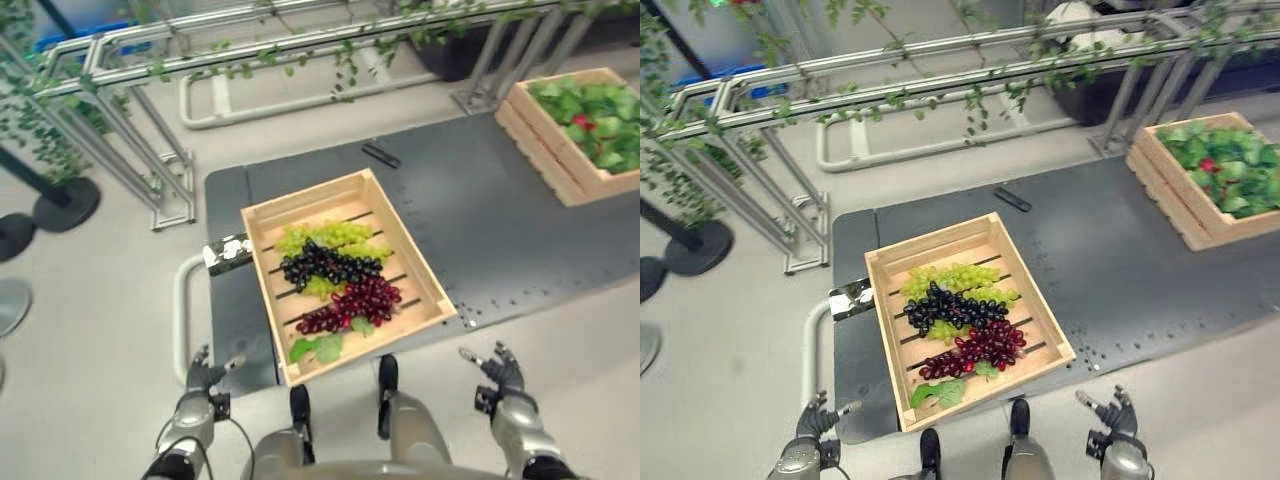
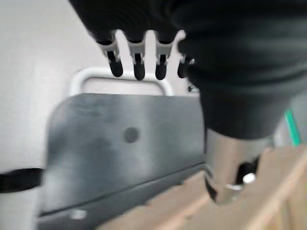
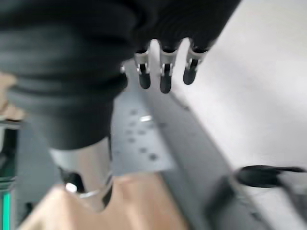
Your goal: Pick up the fruits from the basket on one side to the basket on the other side
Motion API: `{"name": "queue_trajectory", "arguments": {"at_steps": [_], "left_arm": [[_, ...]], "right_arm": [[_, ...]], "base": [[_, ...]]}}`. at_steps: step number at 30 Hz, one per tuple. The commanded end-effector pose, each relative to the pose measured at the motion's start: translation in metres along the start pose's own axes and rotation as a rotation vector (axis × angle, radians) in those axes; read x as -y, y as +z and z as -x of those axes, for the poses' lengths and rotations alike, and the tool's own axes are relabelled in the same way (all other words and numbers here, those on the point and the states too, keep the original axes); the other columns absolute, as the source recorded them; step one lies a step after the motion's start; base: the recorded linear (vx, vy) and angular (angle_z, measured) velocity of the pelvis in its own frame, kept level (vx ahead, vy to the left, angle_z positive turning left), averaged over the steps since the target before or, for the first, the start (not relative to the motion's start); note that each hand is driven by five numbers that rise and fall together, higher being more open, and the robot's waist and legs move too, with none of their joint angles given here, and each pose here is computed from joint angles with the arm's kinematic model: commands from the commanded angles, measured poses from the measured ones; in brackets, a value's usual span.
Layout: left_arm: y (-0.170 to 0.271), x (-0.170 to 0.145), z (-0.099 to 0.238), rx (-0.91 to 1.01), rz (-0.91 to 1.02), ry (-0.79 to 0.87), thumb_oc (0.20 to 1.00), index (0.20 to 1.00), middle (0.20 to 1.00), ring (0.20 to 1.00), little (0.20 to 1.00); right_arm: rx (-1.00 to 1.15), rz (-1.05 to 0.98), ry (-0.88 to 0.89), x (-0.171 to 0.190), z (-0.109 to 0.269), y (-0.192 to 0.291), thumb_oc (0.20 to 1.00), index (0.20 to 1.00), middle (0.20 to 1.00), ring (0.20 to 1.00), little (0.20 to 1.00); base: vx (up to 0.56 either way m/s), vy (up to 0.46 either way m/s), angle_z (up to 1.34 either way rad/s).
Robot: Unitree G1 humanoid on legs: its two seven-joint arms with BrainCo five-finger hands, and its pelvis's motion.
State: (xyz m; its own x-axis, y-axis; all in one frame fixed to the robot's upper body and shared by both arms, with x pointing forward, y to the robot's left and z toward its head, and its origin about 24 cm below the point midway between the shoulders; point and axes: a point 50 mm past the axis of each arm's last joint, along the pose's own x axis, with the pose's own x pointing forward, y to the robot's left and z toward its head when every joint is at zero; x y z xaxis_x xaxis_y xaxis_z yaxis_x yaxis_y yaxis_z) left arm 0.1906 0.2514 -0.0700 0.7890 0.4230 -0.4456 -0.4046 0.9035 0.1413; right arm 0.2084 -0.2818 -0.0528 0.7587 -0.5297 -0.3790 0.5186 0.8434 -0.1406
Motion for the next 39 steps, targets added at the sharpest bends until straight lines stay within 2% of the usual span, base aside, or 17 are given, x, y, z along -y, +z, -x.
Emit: {"name": "queue_trajectory", "arguments": {"at_steps": [1,5,9,15,19,20,24,26,27,31,39], "left_arm": [[0.057,-0.026,-0.013,0.244,0.061,0.129,1.000,1.000,1.000,1.000,1.000],[0.109,-0.045,-0.002,0.482,0.084,0.180,1.000,1.000,1.000,1.000,1.000],[0.148,-0.049,0.014,0.670,0.058,0.195,1.000,1.000,1.000,1.000,1.000],[0.177,-0.044,0.029,0.824,0.068,0.163,1.000,1.000,1.000,1.000,1.000],[0.193,-0.032,0.031,0.878,0.047,0.071,1.000,1.000,1.000,1.000,1.000],[0.208,-0.024,0.030,0.922,-0.036,0.017,1.000,1.000,1.000,1.000,1.000],[0.231,0.005,0.023,0.966,-0.148,-0.061,1.000,1.000,1.000,1.000,1.000],[0.232,0.018,0.015,0.945,-0.209,-0.088,1.000,1.000,1.000,1.000,1.000],[0.239,0.023,0.012,0.958,-0.306,-0.076,1.000,1.000,1.000,1.000,1.000],[0.259,0.015,0.003,0.985,-0.575,-0.009,1.000,1.000,1.000,1.000,1.000],[0.292,0.007,-0.002,1.032,-0.846,0.067,1.000,1.000,1.000,1.000,1.000]], "right_arm": [[0.280,0.005,-0.066,0.014,-0.009,0.059,1.000,1.000,1.000,1.000,1.000],[0.513,0.075,-0.080,0.021,0.000,0.109,1.000,1.000,1.000,1.000,1.000],[0.690,0.082,-0.070,0.020,0.016,0.143,1.000,1.000,1.000,1.000,1.000],[0.812,0.097,-0.036,0.012,0.028,0.166,1.000,1.000,1.000,1.000,1.000],[0.840,0.093,0.025,-0.002,0.029,0.173,1.000,1.000,1.000,1.000,1.000],[0.882,0.097,0.095,-0.018,0.033,0.183,1.000,1.000,1.000,1.000,1.000],[0.943,0.107,0.187,-0.046,0.035,0.203,1.000,1.000,1.000,1.000,1.000],[0.962,0.119,0.220,-0.055,0.036,0.211,1.000,1.000,1.000,1.000,1.000],[0.974,0.120,0.226,-0.056,0.035,0.217,1.000,1.000,1.000,1.000,1.000],[1.023,0.093,0.233,-0.055,0.040,0.233,1.000,1.000,1.000,1.000,1.000],[1.031,0.062,0.239,-0.062,0.043,0.231,1.000,1.000,1.000,1.000,1.000]], "base": [[0.04,-0.020,0.13],[0.05,-0.008,-0.02],[0.02,0.004,0.09],[0.02,0.010,0.04],[-0.03,-0.018,0.01],[-0.13,-0.066,0.00],[-0.09,-0.032,0.00],[-0.06,0.006,0.00],[-0.07,0.005,-0.02],[-0.06,0.002,0.04],[0.00,0.000,-0.01]]}}
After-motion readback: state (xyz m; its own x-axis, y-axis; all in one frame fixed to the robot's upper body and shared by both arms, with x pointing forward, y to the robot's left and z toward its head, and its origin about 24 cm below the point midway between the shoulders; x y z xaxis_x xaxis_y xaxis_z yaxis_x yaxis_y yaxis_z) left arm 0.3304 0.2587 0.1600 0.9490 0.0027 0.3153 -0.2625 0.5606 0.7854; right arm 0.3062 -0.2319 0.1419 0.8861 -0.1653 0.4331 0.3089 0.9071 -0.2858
